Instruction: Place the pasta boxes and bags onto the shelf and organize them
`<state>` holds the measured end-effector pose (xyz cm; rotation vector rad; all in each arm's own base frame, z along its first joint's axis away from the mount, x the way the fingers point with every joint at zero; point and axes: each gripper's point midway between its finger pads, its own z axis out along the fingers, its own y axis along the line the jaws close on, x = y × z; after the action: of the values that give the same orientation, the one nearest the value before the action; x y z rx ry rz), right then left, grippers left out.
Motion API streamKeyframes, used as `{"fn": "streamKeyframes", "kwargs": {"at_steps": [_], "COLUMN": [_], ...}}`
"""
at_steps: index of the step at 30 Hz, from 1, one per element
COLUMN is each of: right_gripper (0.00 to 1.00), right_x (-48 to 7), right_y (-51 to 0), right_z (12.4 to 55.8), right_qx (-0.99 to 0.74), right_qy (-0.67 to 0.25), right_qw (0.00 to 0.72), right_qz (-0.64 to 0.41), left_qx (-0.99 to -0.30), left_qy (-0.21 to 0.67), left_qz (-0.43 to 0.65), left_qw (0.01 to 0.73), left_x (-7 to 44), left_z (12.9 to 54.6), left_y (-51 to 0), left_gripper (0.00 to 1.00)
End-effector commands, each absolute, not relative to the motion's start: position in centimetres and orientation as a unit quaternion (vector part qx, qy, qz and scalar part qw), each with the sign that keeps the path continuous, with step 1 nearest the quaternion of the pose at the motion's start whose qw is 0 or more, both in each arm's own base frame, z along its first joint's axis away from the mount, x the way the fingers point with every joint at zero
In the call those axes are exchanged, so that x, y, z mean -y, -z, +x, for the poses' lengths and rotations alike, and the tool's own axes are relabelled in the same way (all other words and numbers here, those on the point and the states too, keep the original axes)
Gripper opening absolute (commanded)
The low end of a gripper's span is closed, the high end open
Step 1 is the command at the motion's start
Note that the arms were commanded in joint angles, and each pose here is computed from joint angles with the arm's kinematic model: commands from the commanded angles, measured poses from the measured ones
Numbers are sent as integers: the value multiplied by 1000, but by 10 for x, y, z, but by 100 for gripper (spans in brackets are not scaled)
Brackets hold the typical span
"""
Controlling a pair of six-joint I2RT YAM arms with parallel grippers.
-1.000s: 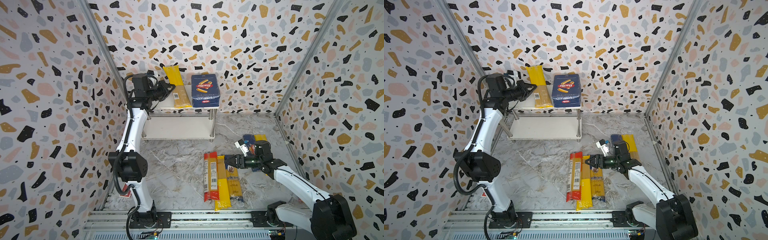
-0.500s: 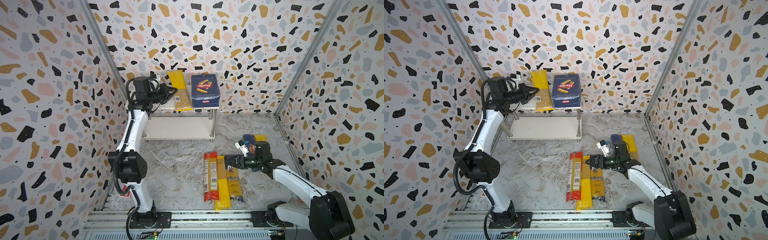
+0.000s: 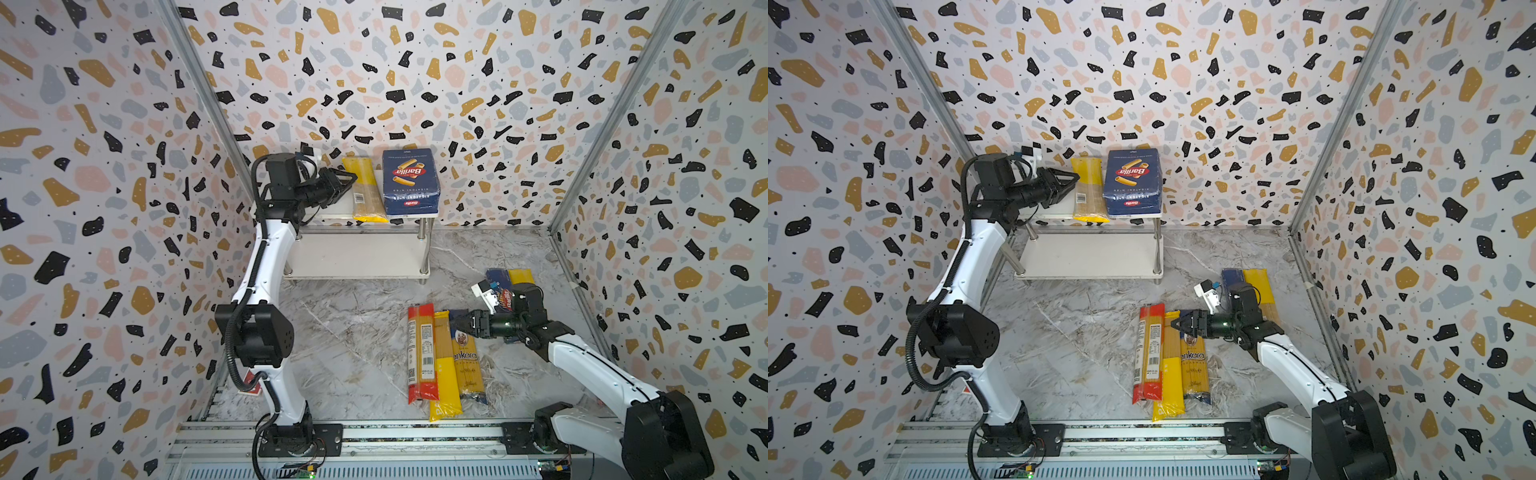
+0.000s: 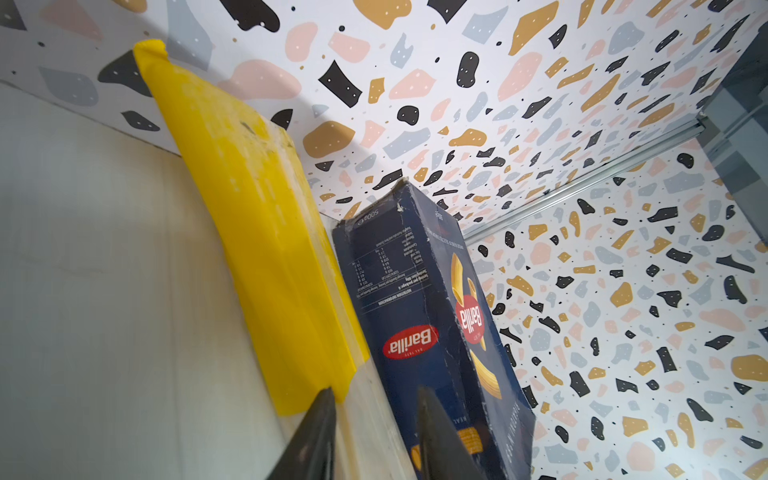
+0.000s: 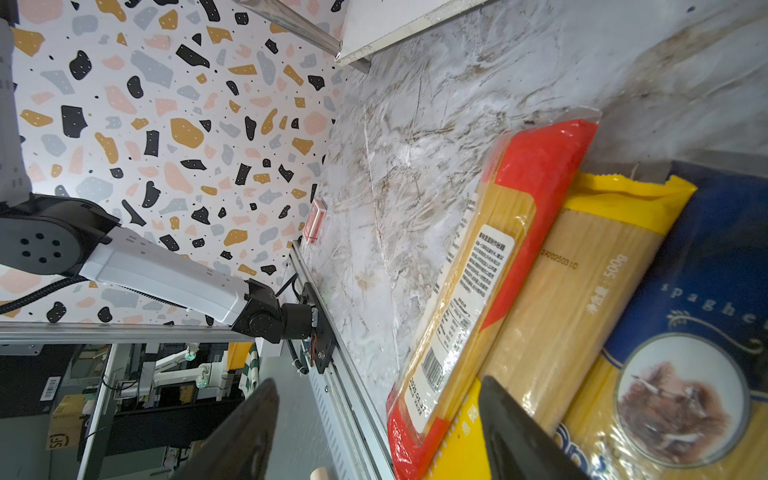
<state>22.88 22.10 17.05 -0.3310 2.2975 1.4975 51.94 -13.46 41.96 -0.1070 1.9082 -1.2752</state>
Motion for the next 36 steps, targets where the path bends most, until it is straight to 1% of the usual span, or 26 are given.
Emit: {"fn": "streamKeyframes", "kwargs": {"at_steps": [1, 3, 6, 12, 16, 19, 25, 30, 33, 36], "right_gripper": [78, 78, 78, 79, 79, 80, 80, 80, 80, 80], "right_x": [-219, -219, -219, -216, -213, -210, -212, -222, -227, -234], "right_y": [-175, -175, -176, -176, -174, -172, -172, -167, -155, -142], "right_z": [225, 224, 224, 222, 219, 216, 206, 196, 187, 179], "right_qx": [-812, -812, -811, -817, -822, -827, -833, -844, -850, -860], "right_qy": [-536, -536, -535, -524, -516, -507, -494, -472, -466, -451], "right_qw": [197, 197, 201, 206, 208, 211, 212, 211, 200, 191], "right_qz": [-122, -122, -123, -123, -122, -122, -130, -144, -142, -144], "left_qx": [-732, -730, -733, -756, -768, -779, -803, -816, -827, -842], "left_qy": [511, 510, 502, 459, 432, 414, 401, 396, 396, 401], "left_qz": [3, 4, 8, -5, -22, -39, -75, -88, -89, -92], "left_qw": [451, 454, 459, 467, 472, 469, 435, 412, 389, 348], "left_x": [138, 138, 136, 126, 117, 111, 105, 106, 111, 119], "left_z": [502, 498, 489, 467, 444, 421, 362, 312, 292, 276], "left_y": [-457, -461, -466, -456, -445, -425, -353, -309, -277, -233], "left_gripper": [35, 38, 50, 65, 70, 75, 76, 78, 79, 79]}}
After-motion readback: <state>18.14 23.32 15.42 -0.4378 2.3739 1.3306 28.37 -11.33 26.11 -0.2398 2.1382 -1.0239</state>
